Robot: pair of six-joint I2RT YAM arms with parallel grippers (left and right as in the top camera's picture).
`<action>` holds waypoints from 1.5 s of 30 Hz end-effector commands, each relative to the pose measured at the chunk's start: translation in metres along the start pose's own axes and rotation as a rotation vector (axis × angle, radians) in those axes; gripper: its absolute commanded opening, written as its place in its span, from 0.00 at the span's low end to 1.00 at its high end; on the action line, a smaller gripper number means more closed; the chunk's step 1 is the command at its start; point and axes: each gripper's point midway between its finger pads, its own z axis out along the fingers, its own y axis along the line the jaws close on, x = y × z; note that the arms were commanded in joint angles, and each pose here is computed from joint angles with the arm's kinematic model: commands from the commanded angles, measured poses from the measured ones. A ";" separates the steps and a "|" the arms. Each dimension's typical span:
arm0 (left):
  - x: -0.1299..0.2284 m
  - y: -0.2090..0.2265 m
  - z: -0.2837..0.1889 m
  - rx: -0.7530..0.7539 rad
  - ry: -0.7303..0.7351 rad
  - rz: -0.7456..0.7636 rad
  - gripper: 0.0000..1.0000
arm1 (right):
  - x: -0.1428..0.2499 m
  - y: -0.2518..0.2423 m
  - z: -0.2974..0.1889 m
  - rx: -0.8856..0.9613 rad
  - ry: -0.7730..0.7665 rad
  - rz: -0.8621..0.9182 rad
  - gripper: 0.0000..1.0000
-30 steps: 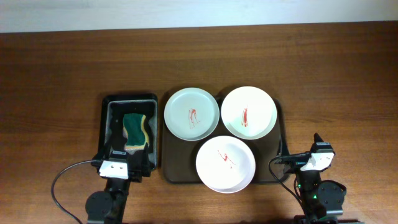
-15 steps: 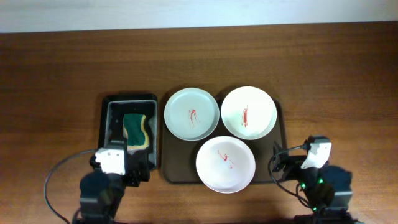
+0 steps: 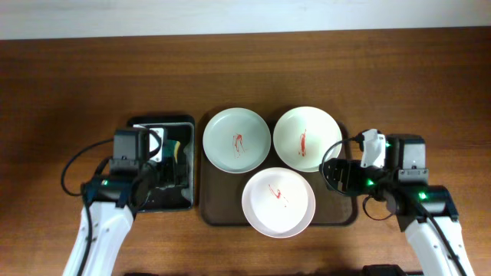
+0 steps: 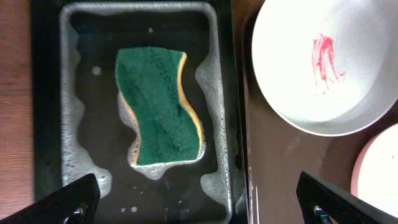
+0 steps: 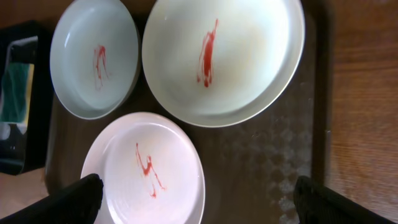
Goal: Clean dirty plates on tray and stack at the side
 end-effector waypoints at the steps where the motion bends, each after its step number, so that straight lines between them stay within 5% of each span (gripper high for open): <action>1: 0.001 0.019 0.030 -0.106 0.066 -0.124 0.99 | 0.000 0.001 0.008 -0.023 0.041 0.028 0.99; 5: 0.017 0.031 0.073 -0.170 0.174 -0.124 0.93 | 0.007 -0.004 0.016 -0.015 0.090 0.049 1.00; 6: 0.019 0.032 0.083 -0.172 0.190 -0.124 0.84 | 0.007 -0.004 0.016 -0.015 0.090 0.049 0.99; 7: 0.022 0.032 0.093 -0.176 0.204 -0.143 0.67 | 0.007 -0.004 0.016 -0.015 0.090 0.049 0.96; 13: 0.038 0.033 0.111 -0.179 0.274 -0.150 0.00 | 0.009 -0.004 0.016 -0.013 0.101 0.054 0.94; 17: 0.016 0.029 0.077 -0.175 0.265 -0.150 0.00 | 0.023 -0.006 0.017 -0.004 0.160 0.078 0.93; 24: 0.038 0.003 0.062 -0.036 0.360 -0.176 0.00 | 0.062 -0.027 0.054 0.034 0.411 0.186 0.58; 29: 0.039 0.003 0.062 -0.033 0.363 -0.178 0.00 | 0.092 -0.011 0.086 -0.008 0.572 0.126 0.50; 31: 0.039 0.003 0.062 -0.033 0.365 -0.177 0.00 | 0.097 -0.004 0.096 0.000 0.589 0.128 0.27; 35: 0.038 0.003 0.062 -0.033 0.362 -0.177 0.00 | 0.098 0.005 0.102 -0.010 0.585 0.101 0.04; 45: 0.005 0.005 0.038 -0.047 0.218 -0.164 0.00 | 0.091 0.015 0.111 -0.025 0.543 0.090 0.04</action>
